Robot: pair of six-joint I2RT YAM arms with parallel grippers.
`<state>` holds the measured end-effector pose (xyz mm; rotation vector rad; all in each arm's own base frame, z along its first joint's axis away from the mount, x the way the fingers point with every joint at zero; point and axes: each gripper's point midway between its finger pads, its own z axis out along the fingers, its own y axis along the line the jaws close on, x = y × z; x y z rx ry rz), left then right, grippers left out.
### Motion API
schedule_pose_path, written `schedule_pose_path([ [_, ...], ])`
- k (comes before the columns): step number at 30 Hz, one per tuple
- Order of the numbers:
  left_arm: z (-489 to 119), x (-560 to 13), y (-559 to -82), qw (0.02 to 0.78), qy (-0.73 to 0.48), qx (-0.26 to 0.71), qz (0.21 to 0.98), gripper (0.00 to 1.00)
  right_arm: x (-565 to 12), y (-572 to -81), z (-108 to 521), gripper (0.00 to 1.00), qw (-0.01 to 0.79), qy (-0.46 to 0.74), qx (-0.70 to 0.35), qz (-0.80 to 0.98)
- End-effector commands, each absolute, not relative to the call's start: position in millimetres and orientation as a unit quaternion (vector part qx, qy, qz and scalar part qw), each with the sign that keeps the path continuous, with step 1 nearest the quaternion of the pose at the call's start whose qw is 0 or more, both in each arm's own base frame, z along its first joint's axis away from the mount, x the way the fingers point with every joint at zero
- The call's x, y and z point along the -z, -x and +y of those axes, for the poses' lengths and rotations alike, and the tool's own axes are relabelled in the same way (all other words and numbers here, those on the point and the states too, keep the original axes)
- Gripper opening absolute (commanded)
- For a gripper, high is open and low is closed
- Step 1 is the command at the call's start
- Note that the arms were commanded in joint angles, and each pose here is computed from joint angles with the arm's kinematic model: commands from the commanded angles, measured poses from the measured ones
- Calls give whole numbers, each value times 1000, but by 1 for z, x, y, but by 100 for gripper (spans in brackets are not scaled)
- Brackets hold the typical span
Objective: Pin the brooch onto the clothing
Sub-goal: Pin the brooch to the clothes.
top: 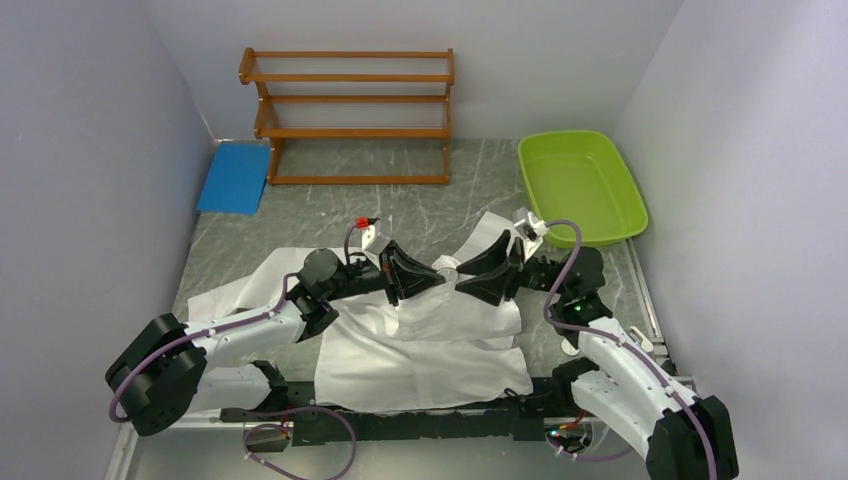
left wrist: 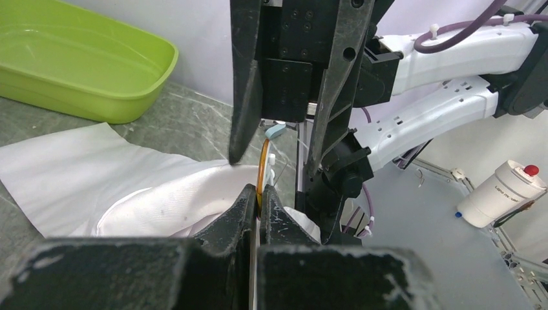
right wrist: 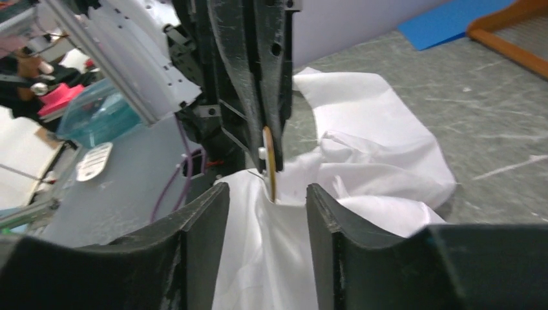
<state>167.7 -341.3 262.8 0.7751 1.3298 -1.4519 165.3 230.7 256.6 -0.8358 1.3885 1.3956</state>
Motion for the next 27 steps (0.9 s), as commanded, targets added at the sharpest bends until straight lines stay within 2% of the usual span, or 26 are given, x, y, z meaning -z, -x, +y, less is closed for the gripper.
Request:
schedule_pose_path([
  [1,-340,-294,-163,514,-330,610,504,3,-281,-158,245,48,490,390,-577,525],
  [3,-340,-295,-163,515,-330,609,504,3,-280,-156,251,42,483,399,-576,525],
  [6,-340,-293,-163,514,-330,607,508,3,-277,-155,255,21,478,403,-574,528],
  [7,-340,-292,-164,514,-331,605,509,3,-277,-155,256,20,478,404,-574,528],
  [10,-339,-291,-164,515,-327,606,511,3,-277,-155,255,20,481,406,-571,528],
  [14,-338,-292,-164,517,-326,606,509,3,-275,-153,254,45,481,411,-564,531],
  [16,-338,-292,-164,518,-327,603,511,3,-274,-151,252,52,486,410,-558,534],
  [19,-337,-292,-164,520,-327,602,511,3,-271,-149,250,48,486,412,-554,536],
  [21,-337,-293,-164,519,-327,603,510,3,-270,-146,249,35,480,416,-556,536],
  [22,-337,-292,-164,518,-327,603,511,3,-270,-146,250,31,478,417,-557,536],
  [27,-338,-292,-163,515,-325,607,510,3,-269,-144,250,27,474,418,-561,534],
])
